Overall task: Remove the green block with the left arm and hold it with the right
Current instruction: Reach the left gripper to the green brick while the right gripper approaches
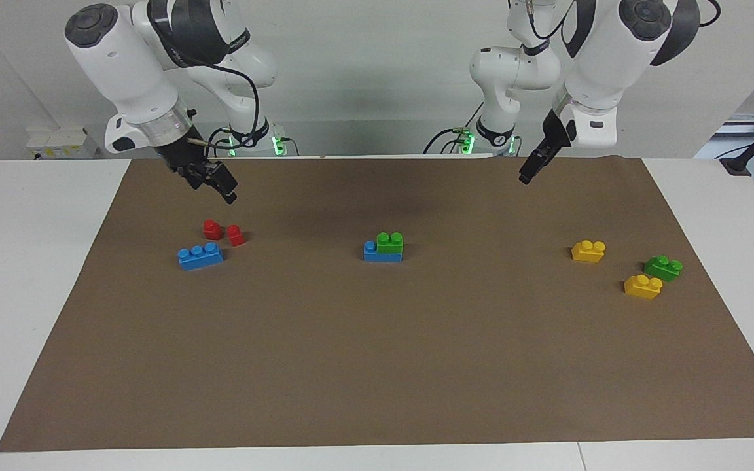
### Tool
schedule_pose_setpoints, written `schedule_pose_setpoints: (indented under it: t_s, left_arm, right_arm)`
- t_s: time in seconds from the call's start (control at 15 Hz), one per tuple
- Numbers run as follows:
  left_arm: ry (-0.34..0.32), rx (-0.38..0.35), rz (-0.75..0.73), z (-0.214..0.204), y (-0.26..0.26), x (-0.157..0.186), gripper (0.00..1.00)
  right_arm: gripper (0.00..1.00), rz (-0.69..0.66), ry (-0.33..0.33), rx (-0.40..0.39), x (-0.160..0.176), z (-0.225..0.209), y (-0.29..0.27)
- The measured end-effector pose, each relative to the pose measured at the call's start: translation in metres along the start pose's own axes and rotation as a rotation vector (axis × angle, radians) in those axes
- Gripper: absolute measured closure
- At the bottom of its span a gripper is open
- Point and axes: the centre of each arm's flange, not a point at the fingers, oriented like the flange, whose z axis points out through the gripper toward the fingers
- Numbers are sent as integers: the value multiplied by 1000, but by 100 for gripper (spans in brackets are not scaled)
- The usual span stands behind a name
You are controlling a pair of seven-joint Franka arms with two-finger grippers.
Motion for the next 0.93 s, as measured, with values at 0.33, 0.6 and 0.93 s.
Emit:
schedule_pose_setpoints:
  t_s: [0.33,0.6,0.93]
  left_arm:
    - [11,-58,-313,2,25,-36,0]
    - [17,-114,-485,15,44,-72,0]
    - [8,-159,-616,36,59,-105,0]
  right_arm:
    - [0,120,-28,-11,-8,8,-3]
    - [0,113,-54,-38,-23,17,-10]
    - [0,360,-146,-1,-27,38,-7]
